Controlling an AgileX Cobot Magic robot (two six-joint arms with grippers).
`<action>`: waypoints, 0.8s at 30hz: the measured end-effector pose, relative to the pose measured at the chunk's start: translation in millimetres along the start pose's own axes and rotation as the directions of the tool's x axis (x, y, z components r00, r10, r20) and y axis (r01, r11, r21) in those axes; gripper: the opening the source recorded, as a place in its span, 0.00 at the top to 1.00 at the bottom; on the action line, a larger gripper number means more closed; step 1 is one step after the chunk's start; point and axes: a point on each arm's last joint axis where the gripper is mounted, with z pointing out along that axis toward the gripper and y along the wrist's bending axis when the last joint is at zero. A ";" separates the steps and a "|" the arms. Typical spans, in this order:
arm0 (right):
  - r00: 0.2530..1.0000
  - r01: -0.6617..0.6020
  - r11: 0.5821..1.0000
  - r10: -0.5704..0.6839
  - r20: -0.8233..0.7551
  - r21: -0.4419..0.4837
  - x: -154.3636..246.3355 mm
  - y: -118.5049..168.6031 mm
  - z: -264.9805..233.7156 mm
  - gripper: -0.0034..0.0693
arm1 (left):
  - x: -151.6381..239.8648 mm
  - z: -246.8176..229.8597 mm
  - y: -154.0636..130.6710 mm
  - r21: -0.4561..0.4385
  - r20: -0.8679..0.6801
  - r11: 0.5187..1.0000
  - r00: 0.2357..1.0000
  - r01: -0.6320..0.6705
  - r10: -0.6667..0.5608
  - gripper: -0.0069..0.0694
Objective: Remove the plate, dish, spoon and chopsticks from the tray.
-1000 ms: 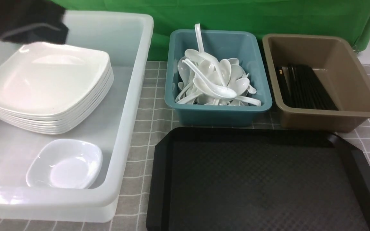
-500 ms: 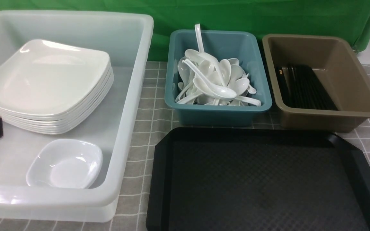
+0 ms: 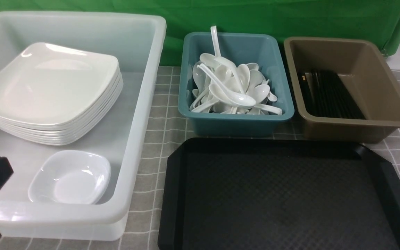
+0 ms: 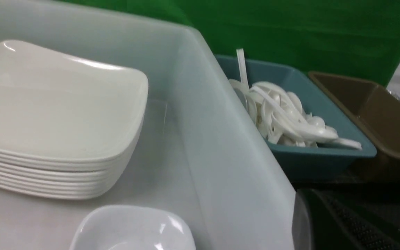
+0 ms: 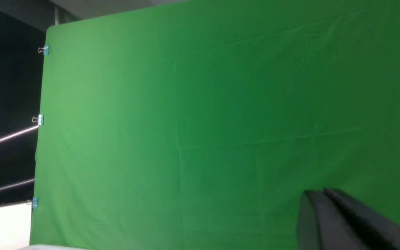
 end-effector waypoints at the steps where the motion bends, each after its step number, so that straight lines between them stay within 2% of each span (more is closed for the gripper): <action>1: 1.000 0.000 1.000 0.000 -0.003 0.000 0.3 0.0 0.0 0.90 | -1.4 0.0 0.2 -0.003 0.016 1.000 1.000 0.000 0.000 0.90; 17: 0.997 0.000 1.000 0.000 -0.072 -0.006 6.5 0.6 -0.4 0.85 | -4.8 -0.1 1.1 -0.013 0.052 1.000 0.998 -0.018 0.018 0.90; 24: 0.997 0.001 1.000 -0.001 -0.073 -0.006 6.6 0.6 -0.4 0.83 | -0.3 -2.1 5.8 -0.061 0.070 0.986 0.985 -0.154 0.158 0.90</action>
